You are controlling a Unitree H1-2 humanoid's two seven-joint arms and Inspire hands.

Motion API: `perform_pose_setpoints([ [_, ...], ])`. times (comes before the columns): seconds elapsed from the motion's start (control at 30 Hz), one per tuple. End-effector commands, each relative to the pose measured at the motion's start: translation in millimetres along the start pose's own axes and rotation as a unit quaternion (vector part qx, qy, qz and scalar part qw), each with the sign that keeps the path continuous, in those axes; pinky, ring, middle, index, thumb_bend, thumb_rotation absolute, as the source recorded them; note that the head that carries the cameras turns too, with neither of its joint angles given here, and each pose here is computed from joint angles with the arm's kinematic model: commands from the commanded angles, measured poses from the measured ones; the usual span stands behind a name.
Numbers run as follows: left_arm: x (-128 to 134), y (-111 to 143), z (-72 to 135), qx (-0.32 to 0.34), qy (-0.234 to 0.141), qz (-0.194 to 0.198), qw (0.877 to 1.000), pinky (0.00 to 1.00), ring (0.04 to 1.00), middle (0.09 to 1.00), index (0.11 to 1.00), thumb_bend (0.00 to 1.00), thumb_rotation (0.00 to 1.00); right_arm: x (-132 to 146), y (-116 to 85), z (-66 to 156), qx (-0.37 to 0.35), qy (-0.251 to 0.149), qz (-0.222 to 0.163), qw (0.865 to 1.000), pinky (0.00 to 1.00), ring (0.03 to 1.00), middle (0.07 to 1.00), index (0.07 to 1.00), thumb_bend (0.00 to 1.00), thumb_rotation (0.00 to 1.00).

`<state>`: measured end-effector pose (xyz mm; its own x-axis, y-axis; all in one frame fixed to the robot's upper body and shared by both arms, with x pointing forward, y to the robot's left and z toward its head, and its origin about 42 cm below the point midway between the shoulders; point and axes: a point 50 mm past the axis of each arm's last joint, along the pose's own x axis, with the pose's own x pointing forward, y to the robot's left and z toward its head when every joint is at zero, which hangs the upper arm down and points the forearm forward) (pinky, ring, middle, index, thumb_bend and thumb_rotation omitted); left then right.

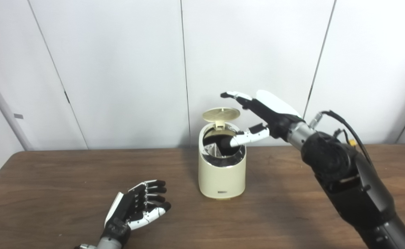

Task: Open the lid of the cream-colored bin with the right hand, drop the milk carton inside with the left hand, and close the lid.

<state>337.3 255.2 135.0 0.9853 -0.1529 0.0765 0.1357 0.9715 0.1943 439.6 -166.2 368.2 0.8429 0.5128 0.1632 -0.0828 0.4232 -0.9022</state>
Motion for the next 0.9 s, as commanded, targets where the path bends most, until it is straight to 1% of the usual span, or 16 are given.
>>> perform_pose_setpoints([
  [0.0, 5.6, 3.9, 8.0, 0.004, -0.023, 0.005, 1.0, 0.54, 0.648, 0.713, 0.747, 0.64, 0.16, 6.3, -26.8, 11.5, -0.033, -0.026, -0.027, 0.999, 0.88, 0.967, 0.929, 0.893, 0.74, 0.62],
  [0.1, 5.7, 3.2, 7.8, 0.003, -0.021, 0.006, 1.0, 0.54, 0.647, 0.712, 0.748, 0.64, 0.15, 3.1, -25.6, 13.1, -0.042, -0.031, -0.019, 0.998, 0.88, 0.967, 0.918, 0.885, 0.75, 0.65],
  [0.17, 6.0, 3.3, 7.6, 0.003, -0.022, 0.007, 1.0, 0.54, 0.644, 0.71, 0.748, 0.64, 0.16, -0.8, -24.8, 14.0, -0.042, -0.036, -0.014, 0.998, 0.89, 0.971, 0.914, 0.884, 0.74, 0.64],
  [0.3, 6.4, 3.5, 7.8, 0.003, -0.022, 0.009, 1.0, 0.54, 0.643, 0.71, 0.745, 0.63, 0.14, -9.1, -23.7, 15.1, -0.048, -0.034, 0.0, 0.998, 0.88, 0.988, 0.914, 0.873, 0.75, 0.62],
  [0.37, 6.3, 3.7, 7.4, 0.003, -0.022, 0.01, 1.0, 0.53, 0.642, 0.71, 0.743, 0.62, 0.12, -15.2, -22.9, 14.8, -0.056, -0.037, 0.006, 0.998, 0.86, 0.998, 0.911, 0.866, 0.75, 0.6],
  [0.47, 5.6, 3.5, 7.2, 0.0, -0.02, 0.01, 1.0, 0.54, 0.643, 0.711, 0.741, 0.62, 0.1, -23.6, -21.9, 13.6, -0.066, -0.045, 0.01, 0.997, 0.85, 0.996, 0.896, 0.855, 0.76, 0.6],
  [0.6, 5.2, 3.8, 7.1, 0.002, -0.019, 0.01, 1.0, 0.54, 0.646, 0.712, 0.745, 0.64, 0.15, -32.0, -21.1, 12.7, -0.067, -0.047, 0.023, 0.996, 0.87, 1.0, 0.894, 0.86, 0.77, 0.61],
  [0.7, 5.2, 3.5, 7.2, 0.003, -0.02, 0.011, 1.0, 0.54, 0.645, 0.711, 0.746, 0.64, 0.16, -35.7, -21.3, 14.4, -0.074, -0.049, 0.029, 0.996, 0.88, 1.0, 0.889, 0.863, 0.76, 0.6],
  [0.8, 5.5, 3.1, 7.6, 0.008, -0.02, 0.013, 1.0, 0.54, 0.641, 0.709, 0.747, 0.62, 0.13, -37.3, -21.8, 15.6, -0.082, -0.056, 0.032, 0.995, 0.87, 1.0, 0.883, 0.86, 0.77, 0.59],
  [0.87, 5.8, 3.5, 7.7, 0.007, -0.021, 0.012, 1.0, 0.54, 0.645, 0.711, 0.746, 0.63, 0.15, -38.4, -21.6, 15.7, -0.082, -0.058, 0.034, 0.994, 0.88, 1.0, 0.879, 0.858, 0.77, 0.59],
])
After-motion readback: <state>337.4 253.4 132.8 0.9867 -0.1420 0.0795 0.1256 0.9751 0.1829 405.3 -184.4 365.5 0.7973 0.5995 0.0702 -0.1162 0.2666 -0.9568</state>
